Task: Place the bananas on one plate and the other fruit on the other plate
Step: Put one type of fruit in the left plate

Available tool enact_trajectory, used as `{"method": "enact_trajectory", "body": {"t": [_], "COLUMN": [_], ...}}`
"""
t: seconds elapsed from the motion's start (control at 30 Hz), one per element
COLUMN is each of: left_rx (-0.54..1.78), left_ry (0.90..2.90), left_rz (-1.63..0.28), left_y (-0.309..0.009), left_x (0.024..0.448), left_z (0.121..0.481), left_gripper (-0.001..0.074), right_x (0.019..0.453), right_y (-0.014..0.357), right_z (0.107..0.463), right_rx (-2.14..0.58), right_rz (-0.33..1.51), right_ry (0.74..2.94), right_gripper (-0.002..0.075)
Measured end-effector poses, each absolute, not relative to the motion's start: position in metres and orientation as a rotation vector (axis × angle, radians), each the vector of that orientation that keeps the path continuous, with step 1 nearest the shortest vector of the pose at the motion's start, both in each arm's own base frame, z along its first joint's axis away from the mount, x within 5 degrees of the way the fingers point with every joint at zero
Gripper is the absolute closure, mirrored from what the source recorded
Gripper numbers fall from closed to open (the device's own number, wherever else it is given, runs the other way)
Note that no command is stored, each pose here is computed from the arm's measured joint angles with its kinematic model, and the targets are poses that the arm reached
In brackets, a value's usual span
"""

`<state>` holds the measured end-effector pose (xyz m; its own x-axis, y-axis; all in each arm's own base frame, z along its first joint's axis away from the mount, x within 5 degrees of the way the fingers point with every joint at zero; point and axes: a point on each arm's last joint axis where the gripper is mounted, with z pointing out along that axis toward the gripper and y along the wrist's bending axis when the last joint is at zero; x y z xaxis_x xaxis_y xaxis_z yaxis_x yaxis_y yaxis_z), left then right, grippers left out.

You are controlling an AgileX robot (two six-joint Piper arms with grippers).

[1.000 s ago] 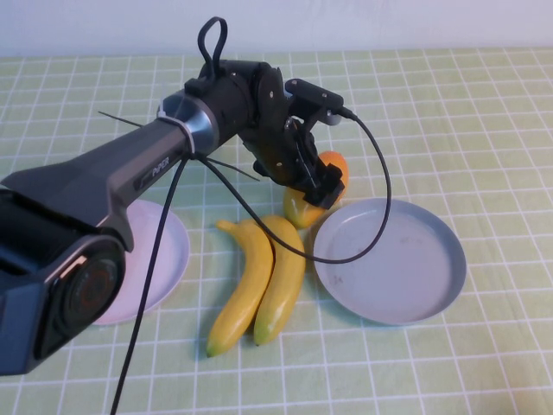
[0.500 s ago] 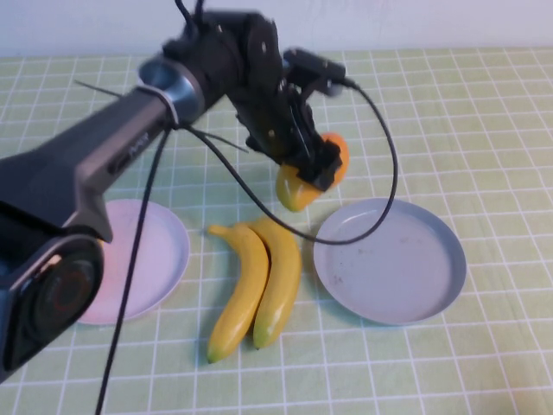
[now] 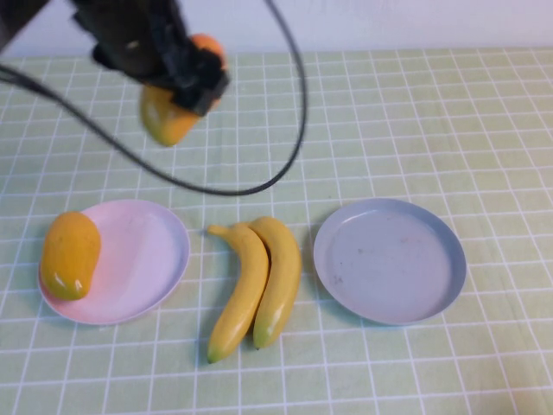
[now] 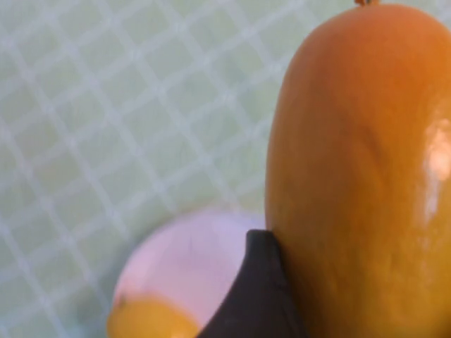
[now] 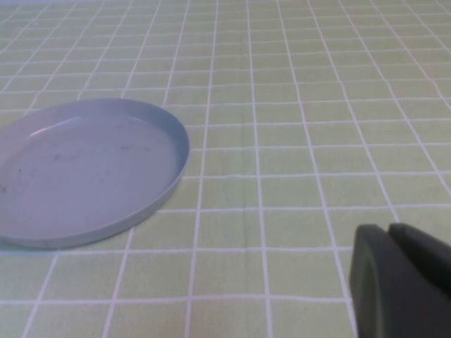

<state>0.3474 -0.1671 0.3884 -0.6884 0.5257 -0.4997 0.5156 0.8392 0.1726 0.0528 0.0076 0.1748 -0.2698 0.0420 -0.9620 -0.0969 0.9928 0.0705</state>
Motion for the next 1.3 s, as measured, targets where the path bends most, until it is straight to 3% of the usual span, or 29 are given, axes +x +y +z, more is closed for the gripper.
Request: {"method": "enact_trajectory", "body": {"t": [0.13, 0.3, 0.93, 1.13, 1.3], "left_rx": [0.682, 0.623, 0.672, 0.643, 0.643], "left_ry": [2.590, 2.748, 2.987, 2.996, 2.984], "left_rz": [0.050, 0.089, 0.149, 0.179, 0.270], "left_y": [-0.133, -0.113, -0.126, -0.125, -0.120], "left_x": [0.321, 0.306, 0.339, 0.341, 0.343], "left_z": [0.373, 0.336, 0.237, 0.233, 0.234], "left_gripper": [0.0218, 0.0218, 0.0218, 0.0078, 0.0067], "right_x": [0.053, 0.053, 0.053, 0.053, 0.053], "right_y": [0.008, 0.008, 0.008, 0.008, 0.008], "right_z": [0.175, 0.175, 0.175, 0.175, 0.175], "right_rx": [-0.040, -0.040, -0.040, -0.040, -0.040], "right_rz": [0.133, 0.133, 0.133, 0.133, 0.133], "right_ry": [1.839, 1.839, 1.839, 1.839, 1.839], "right_gripper": [0.0741, 0.0741, 0.0742, 0.0741, 0.0741]}}
